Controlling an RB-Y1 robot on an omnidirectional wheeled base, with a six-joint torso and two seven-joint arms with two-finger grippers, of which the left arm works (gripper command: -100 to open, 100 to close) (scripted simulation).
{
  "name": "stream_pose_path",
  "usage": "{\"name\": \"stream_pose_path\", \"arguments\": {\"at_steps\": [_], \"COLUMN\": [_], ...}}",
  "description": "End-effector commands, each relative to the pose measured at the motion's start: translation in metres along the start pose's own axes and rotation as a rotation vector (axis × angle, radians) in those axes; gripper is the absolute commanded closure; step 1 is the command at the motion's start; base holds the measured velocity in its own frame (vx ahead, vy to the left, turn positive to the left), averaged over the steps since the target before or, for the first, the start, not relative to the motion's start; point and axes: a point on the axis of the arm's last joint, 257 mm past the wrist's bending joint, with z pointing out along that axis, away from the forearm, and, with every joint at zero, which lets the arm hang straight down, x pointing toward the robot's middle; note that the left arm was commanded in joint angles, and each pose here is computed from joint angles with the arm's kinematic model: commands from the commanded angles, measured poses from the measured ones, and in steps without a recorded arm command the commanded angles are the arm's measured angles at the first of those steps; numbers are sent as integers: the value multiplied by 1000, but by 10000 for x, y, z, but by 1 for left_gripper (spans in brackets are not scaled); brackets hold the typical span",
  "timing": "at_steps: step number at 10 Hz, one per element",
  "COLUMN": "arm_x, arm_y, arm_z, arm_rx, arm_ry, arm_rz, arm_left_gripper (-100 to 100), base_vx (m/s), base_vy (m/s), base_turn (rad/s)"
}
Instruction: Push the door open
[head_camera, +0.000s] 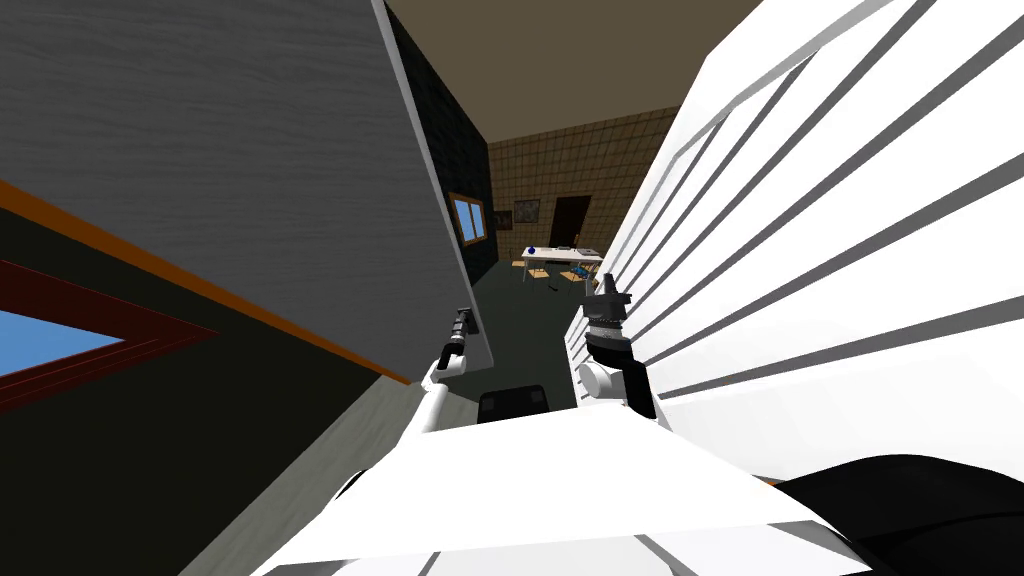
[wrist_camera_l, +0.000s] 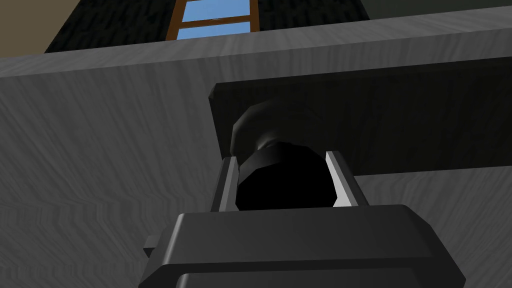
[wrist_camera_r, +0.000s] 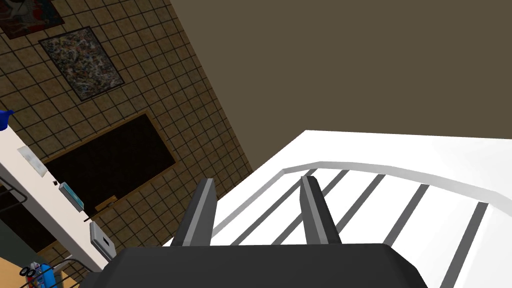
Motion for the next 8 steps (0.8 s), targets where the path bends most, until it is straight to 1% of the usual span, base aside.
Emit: {"name": "stream_pose_path", "arguments": {"at_steps": [1, 6, 7, 8], "arm_x": [-154, -372, -396, -382], "arm_y": [-65, -47, -45, -3], "arm_z": [28, 48, 50, 34], "arm_rx": [14, 10, 9, 1], "arm_ry": [-28, -77, -83, -81], "arm_rz": [2, -4, -5, -3], "arm_left_gripper": [100, 100, 100, 100], "base_vx": [208, 158, 160, 70], "base_vy": [-130, -105, -69, -23], "base_turn": [86, 63, 54, 25]}}
